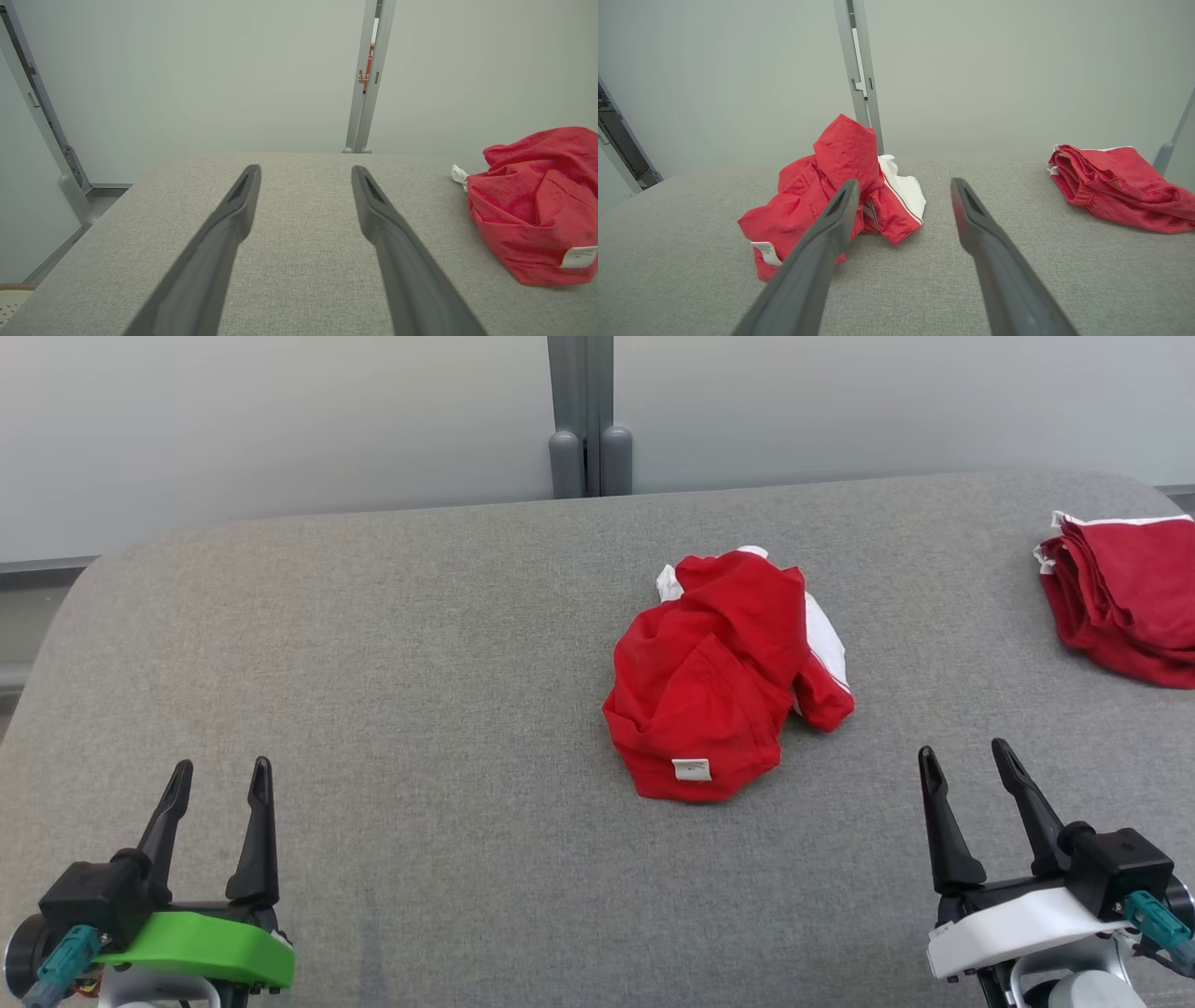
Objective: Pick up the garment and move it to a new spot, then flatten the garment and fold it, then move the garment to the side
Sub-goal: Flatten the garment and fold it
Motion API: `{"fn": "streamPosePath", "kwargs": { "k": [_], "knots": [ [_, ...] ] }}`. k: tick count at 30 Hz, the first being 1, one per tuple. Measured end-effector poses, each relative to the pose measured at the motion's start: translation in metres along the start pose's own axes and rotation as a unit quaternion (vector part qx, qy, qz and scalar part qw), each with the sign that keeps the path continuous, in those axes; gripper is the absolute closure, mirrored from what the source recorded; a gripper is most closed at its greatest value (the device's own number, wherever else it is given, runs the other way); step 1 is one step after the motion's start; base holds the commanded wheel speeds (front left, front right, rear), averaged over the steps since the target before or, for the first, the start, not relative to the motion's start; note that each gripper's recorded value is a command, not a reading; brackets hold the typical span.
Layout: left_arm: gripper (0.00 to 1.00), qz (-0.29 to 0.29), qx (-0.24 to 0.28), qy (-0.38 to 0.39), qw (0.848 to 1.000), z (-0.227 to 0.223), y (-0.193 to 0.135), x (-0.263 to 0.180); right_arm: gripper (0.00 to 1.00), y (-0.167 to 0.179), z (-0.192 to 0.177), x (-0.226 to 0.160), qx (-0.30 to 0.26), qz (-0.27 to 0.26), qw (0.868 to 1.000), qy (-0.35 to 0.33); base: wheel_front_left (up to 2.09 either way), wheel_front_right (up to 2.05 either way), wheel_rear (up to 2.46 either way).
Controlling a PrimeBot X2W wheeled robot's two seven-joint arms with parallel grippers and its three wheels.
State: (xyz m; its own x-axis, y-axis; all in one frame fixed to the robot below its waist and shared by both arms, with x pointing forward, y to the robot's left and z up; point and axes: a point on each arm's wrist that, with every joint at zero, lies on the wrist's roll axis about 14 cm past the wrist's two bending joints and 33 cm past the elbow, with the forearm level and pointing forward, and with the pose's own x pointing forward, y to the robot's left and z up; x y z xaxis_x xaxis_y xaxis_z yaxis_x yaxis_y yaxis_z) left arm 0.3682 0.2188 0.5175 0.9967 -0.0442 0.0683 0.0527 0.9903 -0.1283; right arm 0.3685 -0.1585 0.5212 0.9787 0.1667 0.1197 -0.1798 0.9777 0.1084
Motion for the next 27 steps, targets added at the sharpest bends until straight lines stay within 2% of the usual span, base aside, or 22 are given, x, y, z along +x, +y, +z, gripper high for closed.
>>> {"fn": "streamPosePath", "kwargs": {
  "k": [27],
  "knots": [
    [0.00, 0.006, 0.008, 0.007, 1.000, -0.0032, 0.0035, -0.0001, 0.00, -0.0060, -0.0040, -0.0002, -0.002, -0.006, 1.000, 0.007, 0.00, 0.00, 0.00]
  ]
}}
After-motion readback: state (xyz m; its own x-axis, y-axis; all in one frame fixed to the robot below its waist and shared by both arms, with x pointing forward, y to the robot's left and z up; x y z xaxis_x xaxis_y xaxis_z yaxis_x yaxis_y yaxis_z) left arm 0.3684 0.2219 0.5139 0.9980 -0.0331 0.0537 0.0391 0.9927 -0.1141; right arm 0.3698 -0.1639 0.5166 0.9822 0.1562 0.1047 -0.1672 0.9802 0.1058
